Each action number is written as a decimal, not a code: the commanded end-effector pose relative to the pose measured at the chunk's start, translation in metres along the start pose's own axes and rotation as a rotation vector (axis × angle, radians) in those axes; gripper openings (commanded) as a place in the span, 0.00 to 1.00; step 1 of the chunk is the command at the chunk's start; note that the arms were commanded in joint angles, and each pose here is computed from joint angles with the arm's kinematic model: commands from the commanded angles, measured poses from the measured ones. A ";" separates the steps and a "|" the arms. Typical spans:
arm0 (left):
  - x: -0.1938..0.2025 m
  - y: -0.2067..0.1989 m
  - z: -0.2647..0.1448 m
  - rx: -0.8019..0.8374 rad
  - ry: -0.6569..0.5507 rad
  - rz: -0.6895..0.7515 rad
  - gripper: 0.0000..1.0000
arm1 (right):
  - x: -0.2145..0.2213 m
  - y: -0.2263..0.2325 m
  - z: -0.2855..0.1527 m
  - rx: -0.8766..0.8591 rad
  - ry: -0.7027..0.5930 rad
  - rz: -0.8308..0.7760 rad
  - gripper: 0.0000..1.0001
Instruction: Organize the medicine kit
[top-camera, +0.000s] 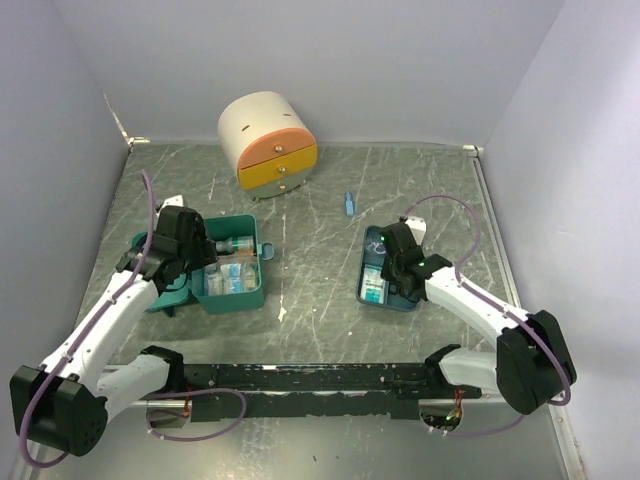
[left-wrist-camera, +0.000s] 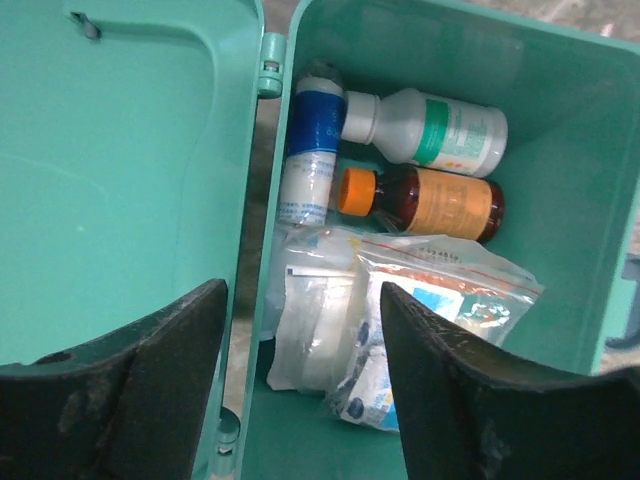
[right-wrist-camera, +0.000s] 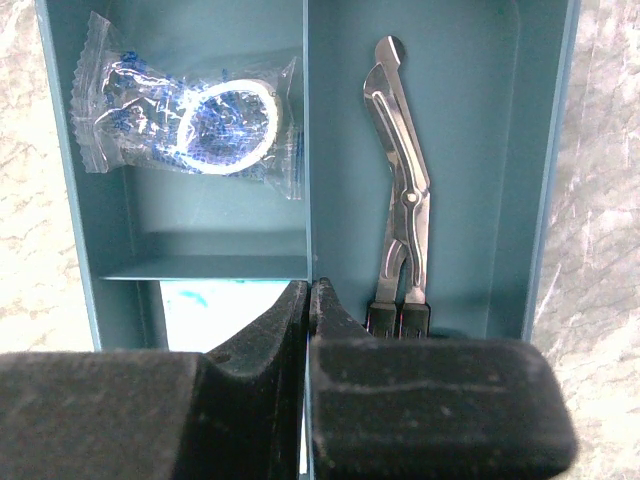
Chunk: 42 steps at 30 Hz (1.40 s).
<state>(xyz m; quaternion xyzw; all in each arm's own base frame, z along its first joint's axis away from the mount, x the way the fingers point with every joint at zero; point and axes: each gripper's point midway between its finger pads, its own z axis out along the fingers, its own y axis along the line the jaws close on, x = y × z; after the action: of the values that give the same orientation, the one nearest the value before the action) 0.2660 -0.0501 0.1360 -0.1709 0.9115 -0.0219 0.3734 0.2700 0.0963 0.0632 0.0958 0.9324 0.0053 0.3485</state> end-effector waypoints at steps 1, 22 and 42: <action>-0.015 -0.035 -0.008 0.179 -0.021 -0.013 0.67 | -0.006 0.000 -0.003 -0.008 -0.036 0.003 0.00; 0.005 -0.047 0.010 0.224 0.115 0.119 0.19 | -0.033 -0.005 -0.026 0.005 -0.102 -0.003 0.00; 0.046 -0.121 -0.025 0.549 0.199 0.140 0.23 | -0.070 0.020 -0.057 -0.078 -0.099 -0.030 0.00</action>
<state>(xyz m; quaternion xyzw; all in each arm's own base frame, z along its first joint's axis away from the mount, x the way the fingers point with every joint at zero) 0.2577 -0.1438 0.1292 -0.0136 0.9329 -0.1771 0.3133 0.2786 0.0974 0.1270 0.0824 0.9200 0.0145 0.3830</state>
